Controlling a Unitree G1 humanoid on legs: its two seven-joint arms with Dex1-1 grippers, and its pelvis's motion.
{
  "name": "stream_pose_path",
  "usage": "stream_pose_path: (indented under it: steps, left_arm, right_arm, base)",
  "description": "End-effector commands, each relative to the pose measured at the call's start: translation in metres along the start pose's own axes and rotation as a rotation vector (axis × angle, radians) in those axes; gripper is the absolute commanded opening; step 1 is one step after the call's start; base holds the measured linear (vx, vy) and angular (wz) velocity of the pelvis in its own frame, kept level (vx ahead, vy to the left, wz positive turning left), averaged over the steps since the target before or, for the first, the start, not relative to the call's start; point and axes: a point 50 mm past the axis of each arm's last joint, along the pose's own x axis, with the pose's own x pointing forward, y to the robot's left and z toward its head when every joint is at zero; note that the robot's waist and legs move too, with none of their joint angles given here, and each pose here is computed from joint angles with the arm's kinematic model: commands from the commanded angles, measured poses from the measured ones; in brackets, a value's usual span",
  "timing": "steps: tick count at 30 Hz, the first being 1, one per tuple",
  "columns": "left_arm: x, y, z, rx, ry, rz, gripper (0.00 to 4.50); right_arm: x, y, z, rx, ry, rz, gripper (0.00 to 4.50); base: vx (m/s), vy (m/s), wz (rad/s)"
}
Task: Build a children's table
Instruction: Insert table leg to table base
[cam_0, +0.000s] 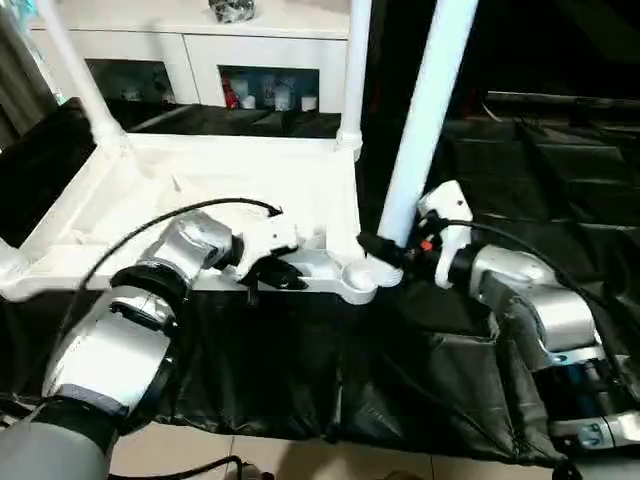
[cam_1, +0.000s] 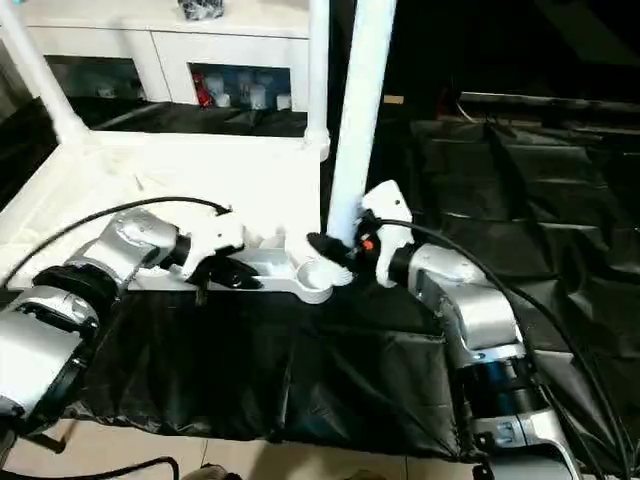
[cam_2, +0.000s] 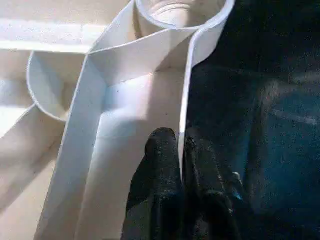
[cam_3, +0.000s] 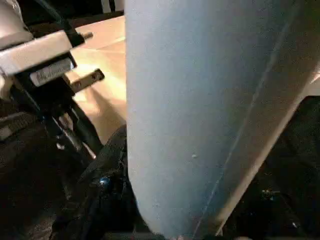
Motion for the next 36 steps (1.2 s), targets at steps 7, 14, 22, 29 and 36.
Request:
stream_pose_path:
  steps: [7, 14, 22, 29, 36]
  left_arm:
    - [0.026, -0.013, 0.002, -0.086, -0.119, 0.021, 0.00]
    - [0.030, -0.018, -0.001, -0.037, -0.169, 0.061, 0.00]
    - [0.025, -0.022, -0.011, -0.062, -0.190, 0.075, 0.00]
    - [0.020, -0.023, -0.014, -0.085, -0.224, 0.052, 0.00]
    - [0.019, -0.029, -0.014, -0.078, -0.238, -0.024, 0.00]
  right_arm:
    - [0.003, -0.003, 0.004, -0.028, -0.021, 0.000, 1.91]
    - [0.005, -0.007, -0.001, -0.033, -0.016, -0.040, 1.91]
    - [0.008, -0.014, -0.019, 0.006, 0.042, -0.070, 1.91]
    - [0.003, -0.019, -0.024, 0.021, 0.078, -0.078, 1.91]
    - [0.010, -0.021, -0.030, 0.068, 0.076, -0.072, 1.91]
  base:
    - [0.000, 0.000, 0.00]
    - [0.000, 0.000, 0.00]
    - [0.000, 0.000, 0.00]
    - [0.000, 0.000, 0.00]
    - [0.000, 0.000, 0.00]
